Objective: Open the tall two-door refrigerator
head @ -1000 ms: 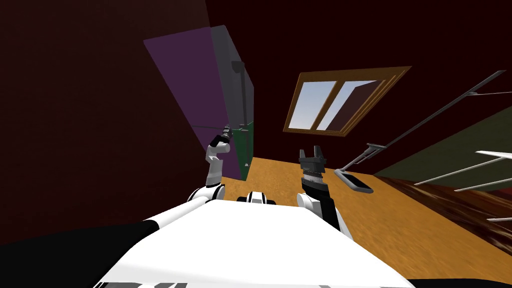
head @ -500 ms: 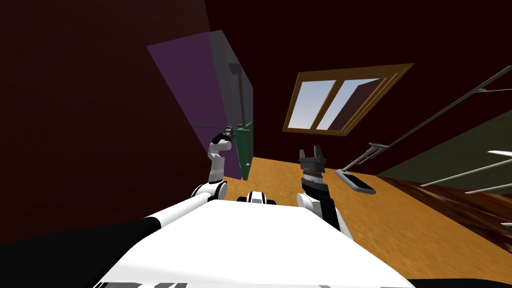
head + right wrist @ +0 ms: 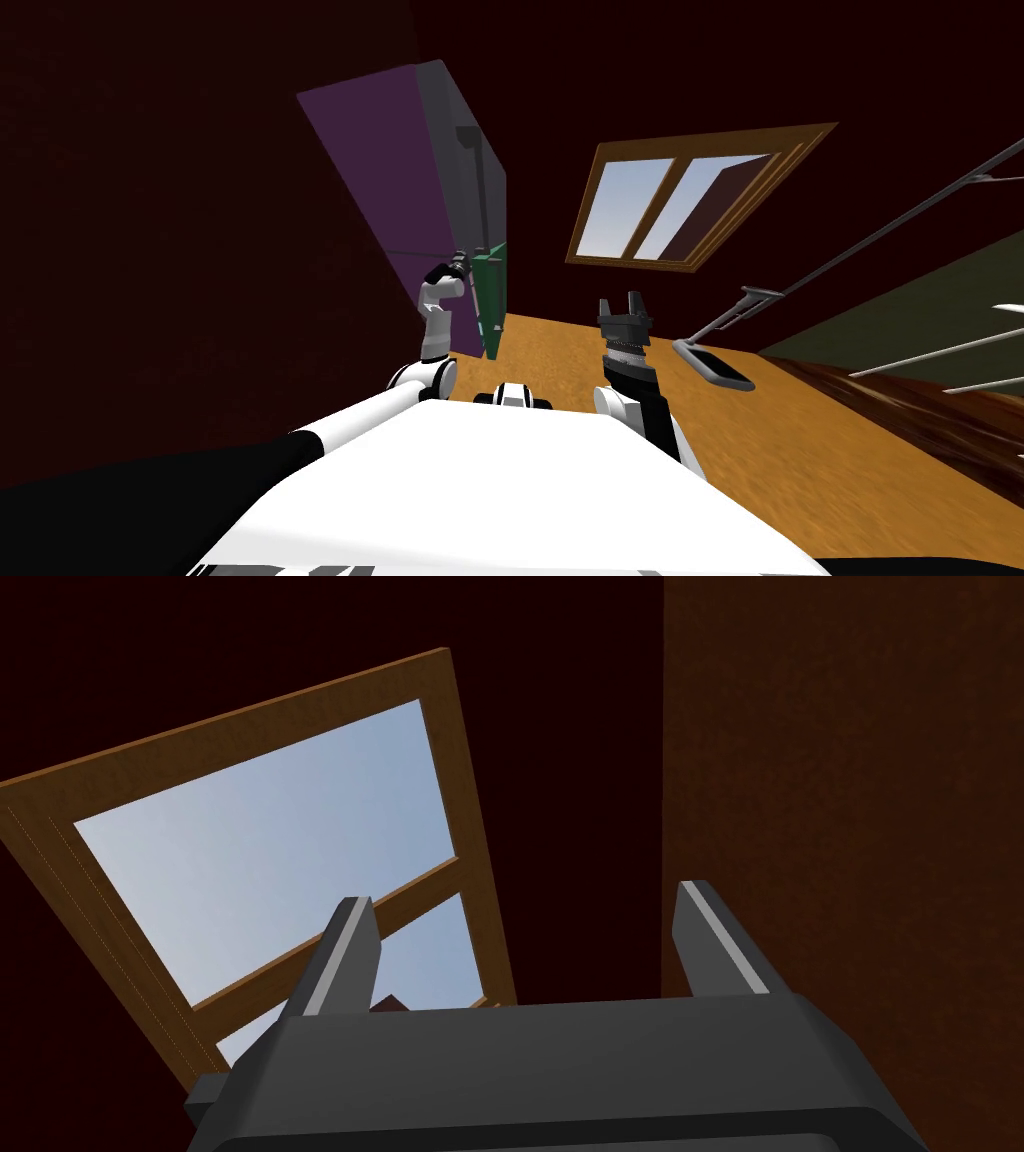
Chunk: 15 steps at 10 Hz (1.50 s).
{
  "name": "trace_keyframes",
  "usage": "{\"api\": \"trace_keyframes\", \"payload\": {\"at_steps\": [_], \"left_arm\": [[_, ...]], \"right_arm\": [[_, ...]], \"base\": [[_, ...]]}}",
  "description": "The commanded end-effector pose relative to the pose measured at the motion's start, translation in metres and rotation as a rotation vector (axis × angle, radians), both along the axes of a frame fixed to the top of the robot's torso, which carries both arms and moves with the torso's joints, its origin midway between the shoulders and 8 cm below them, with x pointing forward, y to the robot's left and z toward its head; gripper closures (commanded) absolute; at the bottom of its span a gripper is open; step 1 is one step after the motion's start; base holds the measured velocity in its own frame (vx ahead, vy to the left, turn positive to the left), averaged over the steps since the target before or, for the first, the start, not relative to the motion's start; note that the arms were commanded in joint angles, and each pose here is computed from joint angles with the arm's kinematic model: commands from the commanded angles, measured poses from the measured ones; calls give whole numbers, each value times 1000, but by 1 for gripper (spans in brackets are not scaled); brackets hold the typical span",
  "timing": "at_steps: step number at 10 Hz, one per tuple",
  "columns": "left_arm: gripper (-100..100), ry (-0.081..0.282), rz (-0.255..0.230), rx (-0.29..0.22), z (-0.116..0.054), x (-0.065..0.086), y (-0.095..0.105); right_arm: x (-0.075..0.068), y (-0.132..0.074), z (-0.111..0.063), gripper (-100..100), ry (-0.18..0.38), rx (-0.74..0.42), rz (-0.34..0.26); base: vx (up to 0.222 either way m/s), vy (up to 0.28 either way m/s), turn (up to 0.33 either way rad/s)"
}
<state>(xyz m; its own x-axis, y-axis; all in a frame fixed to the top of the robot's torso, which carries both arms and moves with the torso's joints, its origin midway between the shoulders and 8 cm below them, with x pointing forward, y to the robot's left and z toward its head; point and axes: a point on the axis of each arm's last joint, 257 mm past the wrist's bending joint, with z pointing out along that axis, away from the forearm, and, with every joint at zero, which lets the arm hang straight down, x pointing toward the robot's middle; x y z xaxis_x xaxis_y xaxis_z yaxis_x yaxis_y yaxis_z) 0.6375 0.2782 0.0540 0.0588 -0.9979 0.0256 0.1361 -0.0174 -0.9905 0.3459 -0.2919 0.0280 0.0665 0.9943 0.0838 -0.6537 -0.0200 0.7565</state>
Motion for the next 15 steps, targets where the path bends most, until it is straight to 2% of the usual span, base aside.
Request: {"api": "trace_keyframes", "payload": {"at_steps": [1,2,3,4,5,6,7,10,13,15], "left_arm": [[-100,-37,-16,-6,21,1,-11],[-100,8,-9,-9,-1,3,-7],[-100,12,-1,-21,4,2,-2],[-100,26,-3,-17,-6,2,-3],[100,32,-1,-19,-8,1,-1],[100,40,28,-19,-12,0,11],[100,40,28,-19,-12,0,11],[100,33,82,-18,-8,-5,33],[100,30,108,-18,-6,-7,45],[100,25,163,-18,-3,-13,67]], "right_arm": [[0,0,0,0,0,0,0],[0,0,0,0,0,0,0],[0,0,0,0,0,0,0],[0,0,0,0,0,0,0],[0,0,0,0,0,0,0],[0,0,0,0,0,0,0],[0,0,0,0,0,0,0],[0,0,0,0,0,0,0],[0,0,0,0,0,1,0],[0,0,0,0,0,1,0]], "base": [[-3,-15,24],[-23,-1,33],[65,10,57],[27,5,63],[-32,0,40],[-8,-150,103],[17,-220,116],[54,-249,73],[49,-274,63],[73,-329,93]]}}
